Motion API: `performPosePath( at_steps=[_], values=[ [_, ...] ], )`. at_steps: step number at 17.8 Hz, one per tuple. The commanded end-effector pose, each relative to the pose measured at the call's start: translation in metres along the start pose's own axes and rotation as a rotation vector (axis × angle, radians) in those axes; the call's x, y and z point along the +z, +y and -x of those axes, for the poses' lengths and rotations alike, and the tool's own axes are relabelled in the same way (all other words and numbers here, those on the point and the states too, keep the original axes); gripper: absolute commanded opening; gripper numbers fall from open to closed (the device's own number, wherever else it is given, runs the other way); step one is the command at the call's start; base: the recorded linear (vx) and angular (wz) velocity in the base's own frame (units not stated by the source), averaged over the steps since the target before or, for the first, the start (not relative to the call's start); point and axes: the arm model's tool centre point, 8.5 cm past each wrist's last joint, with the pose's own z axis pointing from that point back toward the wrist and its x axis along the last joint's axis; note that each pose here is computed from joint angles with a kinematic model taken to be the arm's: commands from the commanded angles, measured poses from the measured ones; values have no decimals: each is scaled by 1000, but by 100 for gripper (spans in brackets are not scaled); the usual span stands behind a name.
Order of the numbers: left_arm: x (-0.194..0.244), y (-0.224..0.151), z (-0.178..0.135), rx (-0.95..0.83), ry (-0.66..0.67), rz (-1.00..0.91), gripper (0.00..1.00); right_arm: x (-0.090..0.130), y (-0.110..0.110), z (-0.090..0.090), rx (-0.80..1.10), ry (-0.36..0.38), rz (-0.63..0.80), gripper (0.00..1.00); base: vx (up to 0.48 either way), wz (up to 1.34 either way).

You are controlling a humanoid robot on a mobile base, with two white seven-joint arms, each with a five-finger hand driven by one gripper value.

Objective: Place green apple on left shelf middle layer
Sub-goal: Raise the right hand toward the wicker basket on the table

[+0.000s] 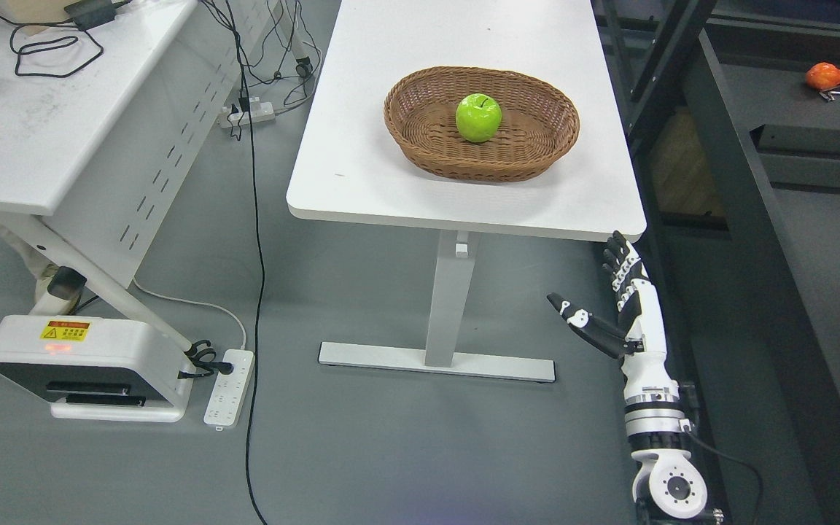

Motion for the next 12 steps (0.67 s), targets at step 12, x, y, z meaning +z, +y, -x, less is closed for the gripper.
performPosePath(
  at_steps=[12],
  values=[
    [1,11,-1,-2,4,-17,100,-28,-23,-11,759,-75,-97,100,8,1]
  ],
)
